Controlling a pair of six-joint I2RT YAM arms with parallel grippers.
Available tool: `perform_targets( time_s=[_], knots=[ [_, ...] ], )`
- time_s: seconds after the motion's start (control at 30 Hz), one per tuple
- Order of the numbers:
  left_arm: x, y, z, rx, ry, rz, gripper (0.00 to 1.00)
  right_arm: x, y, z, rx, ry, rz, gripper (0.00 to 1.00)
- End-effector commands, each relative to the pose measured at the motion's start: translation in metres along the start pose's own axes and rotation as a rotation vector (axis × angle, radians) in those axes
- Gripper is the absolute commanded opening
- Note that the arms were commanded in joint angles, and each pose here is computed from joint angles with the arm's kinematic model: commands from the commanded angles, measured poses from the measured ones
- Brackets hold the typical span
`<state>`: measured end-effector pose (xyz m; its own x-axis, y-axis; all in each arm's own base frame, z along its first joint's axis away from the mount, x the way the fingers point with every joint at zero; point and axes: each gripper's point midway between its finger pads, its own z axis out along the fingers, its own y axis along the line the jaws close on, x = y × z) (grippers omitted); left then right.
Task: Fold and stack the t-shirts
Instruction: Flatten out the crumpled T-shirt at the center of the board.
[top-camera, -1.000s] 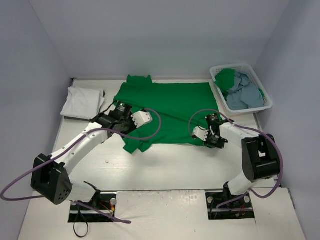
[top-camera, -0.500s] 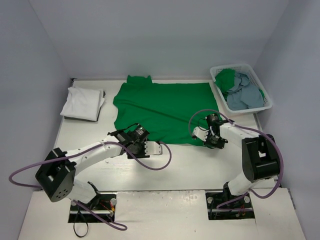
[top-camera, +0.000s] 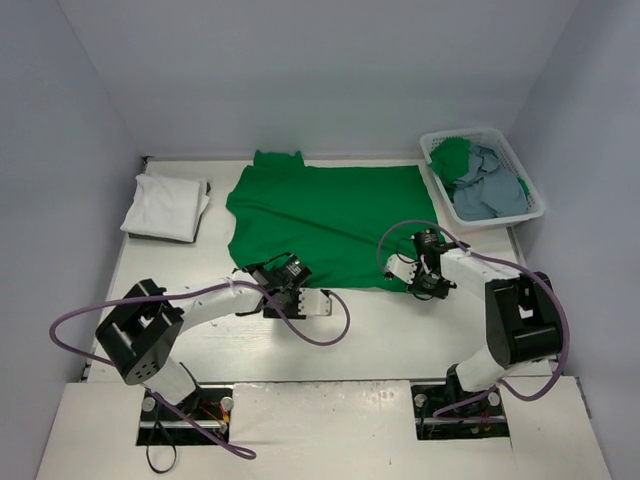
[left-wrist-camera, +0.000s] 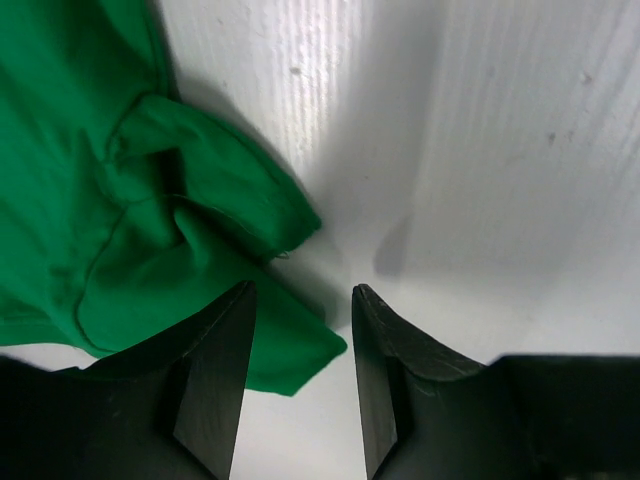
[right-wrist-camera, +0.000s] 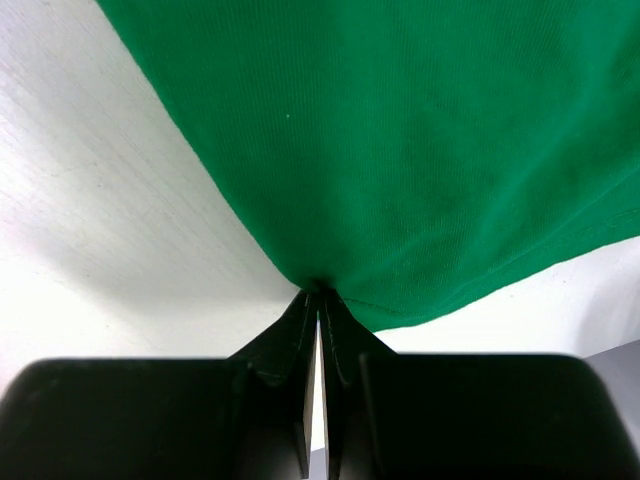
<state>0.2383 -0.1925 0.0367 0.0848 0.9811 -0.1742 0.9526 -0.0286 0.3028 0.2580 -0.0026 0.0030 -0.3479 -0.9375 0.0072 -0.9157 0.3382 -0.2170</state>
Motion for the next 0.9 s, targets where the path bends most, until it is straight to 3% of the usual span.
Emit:
perform_targets(
  time_s=[0.0, 0.23, 0.57, 0.87],
  knots=[
    [-0.021, 0.028, -0.006, -0.112, -0.074, 0.002, 0.38, 0.001, 0.015, -0.002, -0.035, -0.013, -0.002, 0.00],
    [-0.028, 0.043, -0.006, -0.192, -0.103, -0.016, 0.38, 0.002, 0.017, 0.000, -0.044, -0.007, -0.006, 0.00],
    [-0.022, 0.018, 0.015, -0.054, -0.054, -0.027, 0.38, 0.001, 0.014, -0.001, -0.036, -0.012, -0.010, 0.00],
    [-0.016, 0.014, 0.014, -0.029, -0.029, -0.013, 0.39, -0.002, 0.011, -0.001, -0.033, -0.014, -0.003, 0.00]
  ],
)
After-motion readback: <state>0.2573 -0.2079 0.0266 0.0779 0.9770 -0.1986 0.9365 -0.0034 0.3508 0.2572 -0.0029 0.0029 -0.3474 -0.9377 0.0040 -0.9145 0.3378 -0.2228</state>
